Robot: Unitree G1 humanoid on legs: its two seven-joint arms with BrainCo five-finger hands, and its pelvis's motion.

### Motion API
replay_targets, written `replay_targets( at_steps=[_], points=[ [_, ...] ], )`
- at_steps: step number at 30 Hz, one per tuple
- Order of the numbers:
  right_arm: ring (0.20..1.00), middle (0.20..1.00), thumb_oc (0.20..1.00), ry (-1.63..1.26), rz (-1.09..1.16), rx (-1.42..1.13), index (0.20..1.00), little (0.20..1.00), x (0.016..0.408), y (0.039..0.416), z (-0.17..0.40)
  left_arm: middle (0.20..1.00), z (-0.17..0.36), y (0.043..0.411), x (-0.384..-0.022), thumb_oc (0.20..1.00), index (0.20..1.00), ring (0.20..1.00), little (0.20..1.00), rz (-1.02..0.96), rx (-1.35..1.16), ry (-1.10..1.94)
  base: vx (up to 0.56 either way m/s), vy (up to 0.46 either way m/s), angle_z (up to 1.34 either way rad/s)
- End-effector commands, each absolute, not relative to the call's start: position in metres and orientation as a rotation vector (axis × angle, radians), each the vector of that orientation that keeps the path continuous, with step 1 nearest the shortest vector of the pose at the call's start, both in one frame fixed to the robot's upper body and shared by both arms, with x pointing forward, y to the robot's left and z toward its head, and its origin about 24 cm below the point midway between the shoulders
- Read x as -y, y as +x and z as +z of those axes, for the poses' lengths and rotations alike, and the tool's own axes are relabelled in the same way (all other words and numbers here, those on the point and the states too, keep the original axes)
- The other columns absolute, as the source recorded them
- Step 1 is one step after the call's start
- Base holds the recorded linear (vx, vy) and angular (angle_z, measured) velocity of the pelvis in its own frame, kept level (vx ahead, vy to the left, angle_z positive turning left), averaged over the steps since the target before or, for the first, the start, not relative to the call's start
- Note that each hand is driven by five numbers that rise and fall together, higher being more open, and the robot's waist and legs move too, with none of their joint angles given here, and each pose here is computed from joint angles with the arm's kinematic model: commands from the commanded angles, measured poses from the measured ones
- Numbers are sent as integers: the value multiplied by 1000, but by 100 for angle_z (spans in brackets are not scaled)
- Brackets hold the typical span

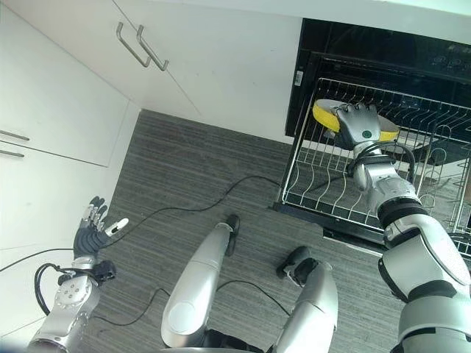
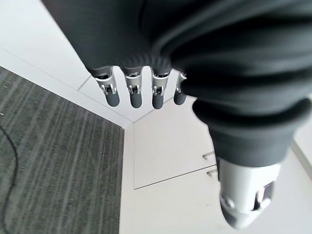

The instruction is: Place the dishes in the dishwasher.

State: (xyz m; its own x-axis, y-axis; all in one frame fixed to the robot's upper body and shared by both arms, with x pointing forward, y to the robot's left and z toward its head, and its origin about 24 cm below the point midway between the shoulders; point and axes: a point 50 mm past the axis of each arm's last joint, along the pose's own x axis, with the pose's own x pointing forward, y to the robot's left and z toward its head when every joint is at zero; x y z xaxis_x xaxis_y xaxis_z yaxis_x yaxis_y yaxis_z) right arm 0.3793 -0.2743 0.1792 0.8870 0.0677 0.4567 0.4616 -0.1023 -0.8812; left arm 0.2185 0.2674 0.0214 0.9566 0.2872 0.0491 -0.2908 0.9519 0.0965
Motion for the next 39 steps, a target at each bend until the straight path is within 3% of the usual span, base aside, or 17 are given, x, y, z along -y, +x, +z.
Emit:
replay_targets(
  at_steps=[1, 5, 6, 23, 26, 30, 32, 37, 39],
  points=[
    [200, 200, 200, -1588, -151, 118, 200, 200, 281, 374, 125, 1000, 34, 218, -273, 1000, 1000, 1000, 1000, 347, 117, 54, -23, 33, -2],
    [200, 200, 200, -1531, -102, -12, 200, 200, 283, 371, 109, 1000, 34, 220, -270, 1000, 1000, 1000, 1000, 355, 117, 44, -23, 44, -2],
    [1000, 1000, 1000, -1523, -96, -41, 1000, 1000, 284, 372, 108, 1000, 35, 221, -270, 1000, 1000, 1000, 1000, 355, 118, 40, -19, 27, 7],
    [1000, 1000, 1000, -1412, -181, -100, 1000, 1000, 295, 366, 104, 1000, 37, 221, -274, 1000, 1000, 1000, 1000, 357, 114, 44, -1, 1, 0],
    [1000, 1000, 1000, -1191, -248, -145, 1000, 1000, 302, 363, 102, 1000, 37, 220, -274, 1000, 1000, 1000, 1000, 359, 111, 41, 9, 12, 0],
    [1000, 1000, 1000, -645, -340, -49, 1000, 1000, 297, 362, 107, 1000, 34, 214, -279, 1000, 1000, 1000, 1000, 384, 88, 28, 41, 37, -4],
    [1000, 1000, 1000, -361, -295, 35, 1000, 1000, 285, 351, 116, 1000, 37, 207, -282, 1000, 1000, 1000, 1000, 419, 90, 31, 2, 52, -7],
    [1000, 1000, 1000, -35, -185, 379, 1000, 1000, 250, 308, 156, 1000, 30, 193, -292, 1000, 1000, 1000, 1000, 520, 60, 29, 53, 19, -37],
    [1000, 1000, 1000, 76, -146, 397, 1000, 1000, 248, 296, 156, 1000, 29, 191, -291, 1000, 1000, 1000, 1000, 535, 62, 28, 30, 16, -34]
  ],
)
